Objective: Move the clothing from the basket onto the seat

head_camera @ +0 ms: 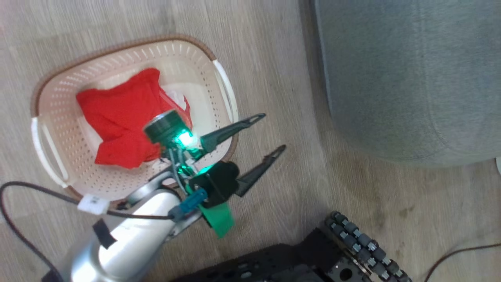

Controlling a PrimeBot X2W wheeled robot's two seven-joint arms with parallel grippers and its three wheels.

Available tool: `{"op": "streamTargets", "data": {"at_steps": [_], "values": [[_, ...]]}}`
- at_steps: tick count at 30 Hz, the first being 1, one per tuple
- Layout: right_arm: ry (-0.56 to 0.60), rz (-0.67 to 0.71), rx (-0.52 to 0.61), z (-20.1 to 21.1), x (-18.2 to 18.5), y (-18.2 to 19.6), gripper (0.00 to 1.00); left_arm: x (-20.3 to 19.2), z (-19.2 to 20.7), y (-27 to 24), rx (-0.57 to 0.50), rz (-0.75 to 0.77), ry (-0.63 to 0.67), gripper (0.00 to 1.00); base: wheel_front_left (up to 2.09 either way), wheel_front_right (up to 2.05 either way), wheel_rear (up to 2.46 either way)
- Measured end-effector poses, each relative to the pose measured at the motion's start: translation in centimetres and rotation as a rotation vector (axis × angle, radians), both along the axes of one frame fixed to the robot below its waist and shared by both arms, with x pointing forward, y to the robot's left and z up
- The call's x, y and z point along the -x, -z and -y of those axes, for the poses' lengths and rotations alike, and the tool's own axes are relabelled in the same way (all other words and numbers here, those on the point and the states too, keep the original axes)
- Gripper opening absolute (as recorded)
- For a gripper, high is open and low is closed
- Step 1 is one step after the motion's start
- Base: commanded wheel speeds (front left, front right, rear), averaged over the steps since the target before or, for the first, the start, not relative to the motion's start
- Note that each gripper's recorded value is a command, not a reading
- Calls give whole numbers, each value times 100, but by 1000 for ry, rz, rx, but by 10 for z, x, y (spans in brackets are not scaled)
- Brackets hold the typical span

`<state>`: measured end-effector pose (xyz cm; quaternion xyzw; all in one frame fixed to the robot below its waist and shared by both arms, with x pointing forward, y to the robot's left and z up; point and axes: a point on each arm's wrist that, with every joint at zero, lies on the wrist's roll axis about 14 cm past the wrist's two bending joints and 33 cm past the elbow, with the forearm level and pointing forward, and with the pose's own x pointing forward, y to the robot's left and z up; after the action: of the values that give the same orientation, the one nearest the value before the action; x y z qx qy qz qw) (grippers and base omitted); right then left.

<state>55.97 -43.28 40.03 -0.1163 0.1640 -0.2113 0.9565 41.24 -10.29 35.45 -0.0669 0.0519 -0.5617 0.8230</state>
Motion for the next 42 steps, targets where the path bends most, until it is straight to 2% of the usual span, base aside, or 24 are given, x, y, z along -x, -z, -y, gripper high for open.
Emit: {"op": "streamTargets", "data": {"at_steps": [10,14,16,21,25,30,35,42], "values": [[-21,-26,69,15,34,-38,100,7,20,-60,72,76,2,100,0,0,0],[-22,33,35,10,42,-57,100,8,22,-83,86,108,-15,100,0,0,0],[-24,87,9,6,45,-72,100,6,19,-95,114,77,-61,100,0,0,0],[-125,199,13,-18,46,-113,100,4,7,-121,134,91,-142,100,0,0,0],[-239,254,-19,-53,51,-128,100,3,-4,-142,140,131,-198,100,0,0,0],[-351,356,-25,-82,63,-164,100,5,-25,-159,136,155,-286,100,0,0,0],[-437,479,-61,-114,74,-197,100,-8,-63,-182,155,189,-459,100,0,0,0],[-530,579,-171,-169,93,-203,100,-8,-133,-194,150,204,-707,100,0,0,0]]}}
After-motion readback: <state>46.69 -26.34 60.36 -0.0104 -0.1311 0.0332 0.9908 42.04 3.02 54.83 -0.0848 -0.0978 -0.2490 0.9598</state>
